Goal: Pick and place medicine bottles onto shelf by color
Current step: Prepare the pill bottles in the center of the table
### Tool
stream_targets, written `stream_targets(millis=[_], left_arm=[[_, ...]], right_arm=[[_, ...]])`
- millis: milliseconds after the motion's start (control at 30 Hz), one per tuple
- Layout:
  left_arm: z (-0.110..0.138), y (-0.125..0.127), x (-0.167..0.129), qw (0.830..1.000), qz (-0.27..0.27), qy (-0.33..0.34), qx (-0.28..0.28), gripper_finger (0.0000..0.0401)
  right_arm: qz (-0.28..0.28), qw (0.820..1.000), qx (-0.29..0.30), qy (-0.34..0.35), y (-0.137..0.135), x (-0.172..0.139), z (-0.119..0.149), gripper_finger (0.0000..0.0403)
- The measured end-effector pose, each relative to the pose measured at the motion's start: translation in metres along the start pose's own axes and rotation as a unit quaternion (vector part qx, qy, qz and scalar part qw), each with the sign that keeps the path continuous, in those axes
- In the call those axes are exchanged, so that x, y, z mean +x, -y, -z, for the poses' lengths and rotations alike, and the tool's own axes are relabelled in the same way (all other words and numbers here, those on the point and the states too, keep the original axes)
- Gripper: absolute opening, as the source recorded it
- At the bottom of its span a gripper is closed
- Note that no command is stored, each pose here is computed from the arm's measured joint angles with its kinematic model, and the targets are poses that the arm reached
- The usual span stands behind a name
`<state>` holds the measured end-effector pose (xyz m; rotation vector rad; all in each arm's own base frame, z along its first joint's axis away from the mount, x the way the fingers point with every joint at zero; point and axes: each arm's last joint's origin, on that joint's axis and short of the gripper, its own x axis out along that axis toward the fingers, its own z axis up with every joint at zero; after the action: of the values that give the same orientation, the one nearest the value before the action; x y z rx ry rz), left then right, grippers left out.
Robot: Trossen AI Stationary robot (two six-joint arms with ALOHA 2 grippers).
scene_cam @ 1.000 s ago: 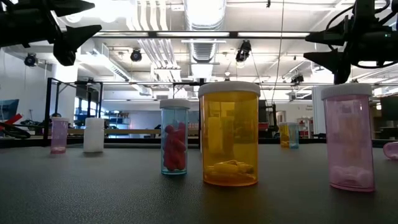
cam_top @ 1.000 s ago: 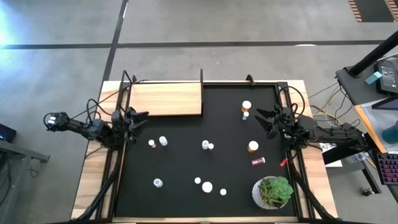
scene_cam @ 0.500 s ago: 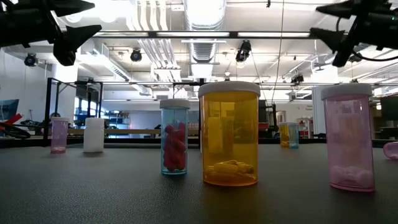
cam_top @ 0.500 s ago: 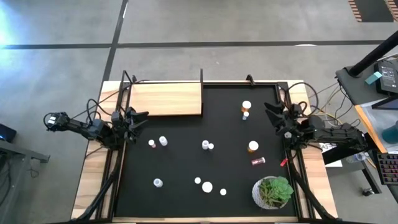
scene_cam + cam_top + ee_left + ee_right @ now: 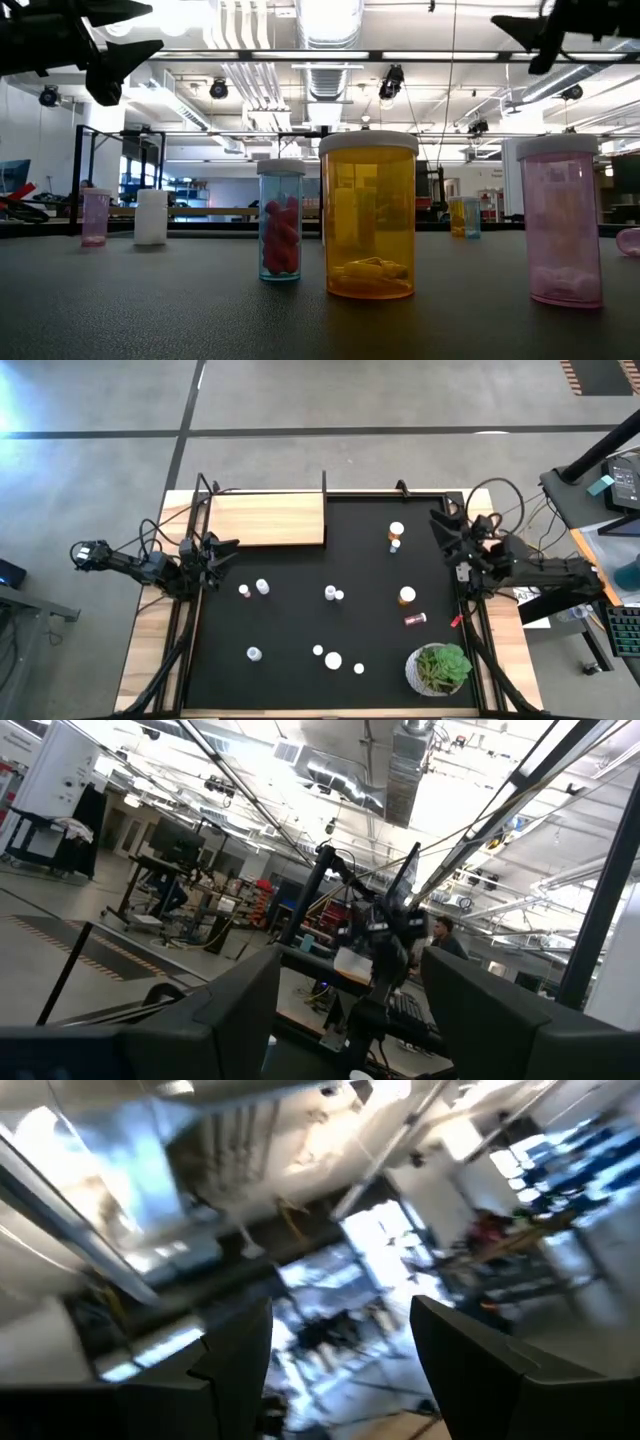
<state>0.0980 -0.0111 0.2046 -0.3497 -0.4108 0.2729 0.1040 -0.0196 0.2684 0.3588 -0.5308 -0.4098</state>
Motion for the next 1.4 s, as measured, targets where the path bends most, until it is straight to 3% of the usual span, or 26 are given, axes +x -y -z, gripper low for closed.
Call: stream_targets(millis=[167,267,367,600,700,900,967,1133,1233,1400], left_arm=[[0.0,0.0,0.0,1.0,0.0,0.0,0.0,0.0228],[0.0,0.0,0.0,1.0,0.0,0.0,0.0,0.0228],[0.0,0.0,0.0,1.0,0.0,0.0,0.0,0.0228],[0.0,0.0,0.0,1.0,0.0,0.0,0.0,0.0228],[0.0,0.0,0.0,1.0,0.0,0.0,0.0,0.0228],[0.0,0.0,0.0,1.0,0.0,0.0,0.0,0.0228],[0.0,0.0,0.0,1.0,0.0,0.0,0.0,0.0228],[0.0,0.0,0.0,1.0,0.0,0.0,0.0,0.0228],[0.0,0.0,0.0,1.0,0.0,0.0,0.0,0.0228],[0.0,0.0,0.0,1.0,0.0,0.0,0.0,0.0228]], right_arm=[[0.118,0.988,-0.055,-0.082,-0.015,0.035,-0.015,0.0228],[0.203,0.966,-0.056,-0.15,-0.021,0.057,-0.01,0.0228],[0.288,0.941,-0.015,-0.177,-0.022,0.071,-0.008,0.0228],[0.473,0.849,0.078,-0.222,-0.006,0.099,-0.008,0.0228],[0.529,0.794,0.106,-0.28,0.005,0.109,-0.011,0.0228],[0.6,0.707,0.164,-0.338,0.028,0.136,-0.026,0.0228],[0.619,0.672,0.18,-0.365,0.036,0.141,-0.025,0.0228],[0.653,0.608,0.209,-0.401,0.05,0.154,-0.016,0.0228],[0.649,0.597,0.22,-0.418,0.059,0.164,0.0,0.0228],[0.659,0.564,0.226,-0.444,0.07,0.172,0.023,0.0228]])
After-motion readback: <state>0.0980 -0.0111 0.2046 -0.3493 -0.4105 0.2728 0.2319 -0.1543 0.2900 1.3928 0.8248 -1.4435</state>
